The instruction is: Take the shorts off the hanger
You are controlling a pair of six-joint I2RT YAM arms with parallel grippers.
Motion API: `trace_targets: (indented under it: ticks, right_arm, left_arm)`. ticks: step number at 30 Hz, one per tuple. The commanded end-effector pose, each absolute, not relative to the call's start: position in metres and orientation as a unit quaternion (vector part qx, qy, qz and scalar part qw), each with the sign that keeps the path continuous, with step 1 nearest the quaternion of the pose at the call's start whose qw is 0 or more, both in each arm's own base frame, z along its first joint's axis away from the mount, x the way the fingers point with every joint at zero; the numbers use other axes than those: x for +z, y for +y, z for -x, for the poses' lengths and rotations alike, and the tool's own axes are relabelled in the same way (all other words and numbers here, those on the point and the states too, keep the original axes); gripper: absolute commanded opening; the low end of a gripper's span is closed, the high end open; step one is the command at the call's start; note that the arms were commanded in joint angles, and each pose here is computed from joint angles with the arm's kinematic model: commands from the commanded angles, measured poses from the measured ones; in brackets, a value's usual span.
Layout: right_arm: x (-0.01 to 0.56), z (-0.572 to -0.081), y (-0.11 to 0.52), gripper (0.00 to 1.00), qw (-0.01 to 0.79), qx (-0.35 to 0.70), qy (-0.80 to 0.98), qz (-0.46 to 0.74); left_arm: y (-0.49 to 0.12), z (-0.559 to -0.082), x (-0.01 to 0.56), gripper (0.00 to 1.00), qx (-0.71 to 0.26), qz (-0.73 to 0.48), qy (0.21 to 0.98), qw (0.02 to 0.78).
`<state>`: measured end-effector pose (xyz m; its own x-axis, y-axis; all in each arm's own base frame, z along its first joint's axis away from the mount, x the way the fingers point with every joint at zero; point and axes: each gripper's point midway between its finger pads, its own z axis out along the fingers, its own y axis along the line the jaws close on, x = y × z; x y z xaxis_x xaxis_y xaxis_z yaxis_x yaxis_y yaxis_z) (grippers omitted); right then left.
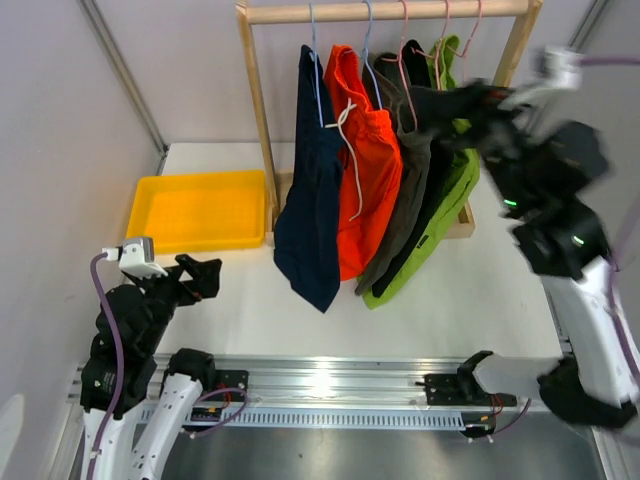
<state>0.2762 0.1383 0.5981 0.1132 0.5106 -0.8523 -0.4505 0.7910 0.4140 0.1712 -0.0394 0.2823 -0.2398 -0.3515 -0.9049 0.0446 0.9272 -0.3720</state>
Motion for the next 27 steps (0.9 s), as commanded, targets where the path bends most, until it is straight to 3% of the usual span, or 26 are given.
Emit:
trace_targets:
  ticks: [1, 11, 19, 27]
  right_arm:
    - [0.563, -0.323, 0.176, 0.99, 0.745, 0.115, 0.657, 0.004]
    - [0.535, -0.369, 0.302, 0.99, 0.715, 0.189, 0.665, 0.105]
    - [0.555, -0.381, 0.295, 1.0, 0.732, 0.218, 0.64, 0.089]
    - [0.53, -0.418, 0.297, 0.99, 0.709, 0.242, 0.657, 0.078]
  left_arm:
    - [-0.041, -0.177, 0.283, 0.99, -0.165, 0.107, 0.772, 0.605]
    - [-0.032, -0.173, 0.287, 0.99, -0.156, 0.124, 0.76, 0.619]
    - [-0.031, -0.178, 0.283, 0.99, -0.149, 0.128, 0.766, 0.613]
    - [-0.027, -0.179, 0.282, 0.99, -0.142, 0.138, 0.765, 0.612]
